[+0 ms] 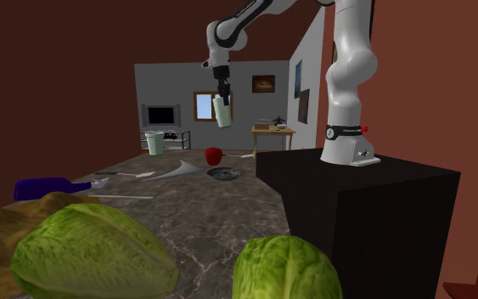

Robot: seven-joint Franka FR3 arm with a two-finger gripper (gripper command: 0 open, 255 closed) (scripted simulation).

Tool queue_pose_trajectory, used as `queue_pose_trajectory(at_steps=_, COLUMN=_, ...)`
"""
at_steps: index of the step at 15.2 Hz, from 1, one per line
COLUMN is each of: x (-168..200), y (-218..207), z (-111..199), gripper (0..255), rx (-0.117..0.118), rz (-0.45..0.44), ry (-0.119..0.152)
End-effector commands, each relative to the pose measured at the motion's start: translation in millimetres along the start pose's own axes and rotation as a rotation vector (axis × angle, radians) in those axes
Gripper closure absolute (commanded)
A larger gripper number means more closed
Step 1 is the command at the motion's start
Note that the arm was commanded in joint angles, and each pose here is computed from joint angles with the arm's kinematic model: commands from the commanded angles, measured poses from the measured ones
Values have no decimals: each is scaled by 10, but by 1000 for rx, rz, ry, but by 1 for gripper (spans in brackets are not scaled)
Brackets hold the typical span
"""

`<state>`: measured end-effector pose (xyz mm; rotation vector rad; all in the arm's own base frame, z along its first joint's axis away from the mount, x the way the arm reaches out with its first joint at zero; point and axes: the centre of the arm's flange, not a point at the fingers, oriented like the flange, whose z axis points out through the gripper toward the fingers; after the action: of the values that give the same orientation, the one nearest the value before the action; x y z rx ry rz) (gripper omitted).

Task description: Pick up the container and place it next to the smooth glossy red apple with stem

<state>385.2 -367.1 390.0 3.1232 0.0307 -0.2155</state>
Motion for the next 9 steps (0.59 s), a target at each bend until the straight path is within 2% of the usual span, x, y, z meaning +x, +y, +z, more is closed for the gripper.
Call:
queue_pose_trajectory(at_steps=1, x=6, y=66, z=100, gripper=255, rx=-1, rz=-1, ry=0)
queue_pose_trajectory(at_steps=9, x=64, y=62, z=519, gripper=255, rx=-1, rz=-1, ry=0)
